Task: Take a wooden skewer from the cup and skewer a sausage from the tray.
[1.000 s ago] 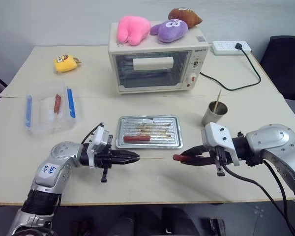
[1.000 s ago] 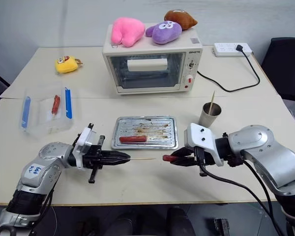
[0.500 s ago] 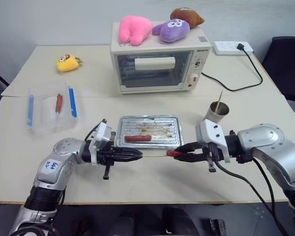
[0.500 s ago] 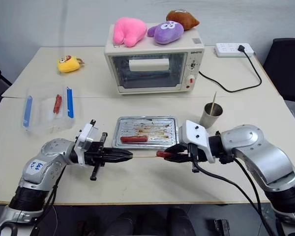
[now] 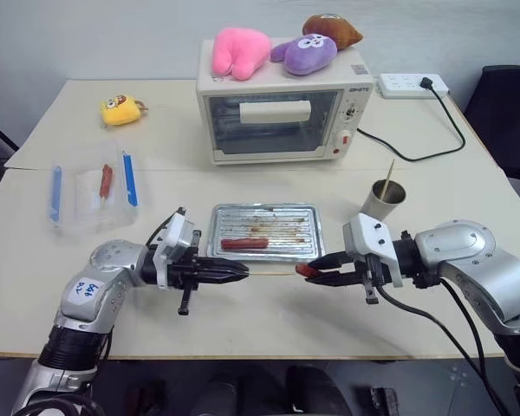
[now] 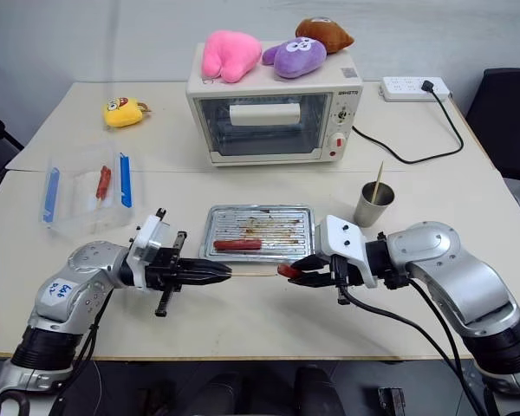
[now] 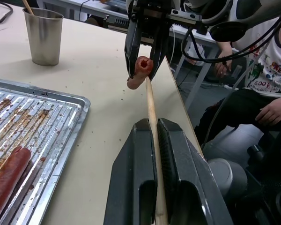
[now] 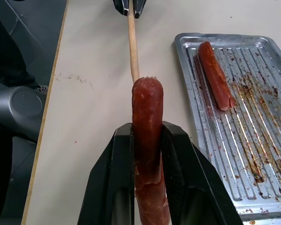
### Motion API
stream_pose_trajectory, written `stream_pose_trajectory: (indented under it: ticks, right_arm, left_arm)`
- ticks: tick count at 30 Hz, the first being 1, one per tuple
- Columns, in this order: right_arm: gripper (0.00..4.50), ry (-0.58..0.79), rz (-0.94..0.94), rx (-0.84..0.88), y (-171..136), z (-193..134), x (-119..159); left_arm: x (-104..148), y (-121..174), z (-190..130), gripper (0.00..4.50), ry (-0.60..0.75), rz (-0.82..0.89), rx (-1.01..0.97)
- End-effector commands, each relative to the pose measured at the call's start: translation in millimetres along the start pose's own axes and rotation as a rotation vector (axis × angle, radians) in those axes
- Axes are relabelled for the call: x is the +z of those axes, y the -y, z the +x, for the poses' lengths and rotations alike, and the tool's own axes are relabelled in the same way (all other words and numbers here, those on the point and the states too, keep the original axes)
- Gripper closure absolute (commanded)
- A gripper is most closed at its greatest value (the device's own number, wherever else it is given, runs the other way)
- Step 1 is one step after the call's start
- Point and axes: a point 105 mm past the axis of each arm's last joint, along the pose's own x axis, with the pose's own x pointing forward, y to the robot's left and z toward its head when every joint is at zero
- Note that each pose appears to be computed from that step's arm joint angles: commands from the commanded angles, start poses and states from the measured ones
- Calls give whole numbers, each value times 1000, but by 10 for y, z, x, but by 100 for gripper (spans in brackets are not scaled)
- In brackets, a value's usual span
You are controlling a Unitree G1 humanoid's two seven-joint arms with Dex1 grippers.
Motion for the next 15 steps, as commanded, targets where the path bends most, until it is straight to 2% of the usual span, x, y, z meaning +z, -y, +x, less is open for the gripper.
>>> stream_pose_trajectory:
  ticks: [1, 7, 15]
  right_arm:
    - [369, -16, -15, 10, -20, -18, 1]
    - [369, -27, -16, 17, -22, -6, -4]
    - [369, -29, -23, 14, -14, 8, 15]
  left_arm:
    - [112, 28, -31, 450, 30, 13, -19]
    - [180, 13, 5, 450, 29, 25, -36]
    - [148, -2, 60, 450, 18, 28, -47]
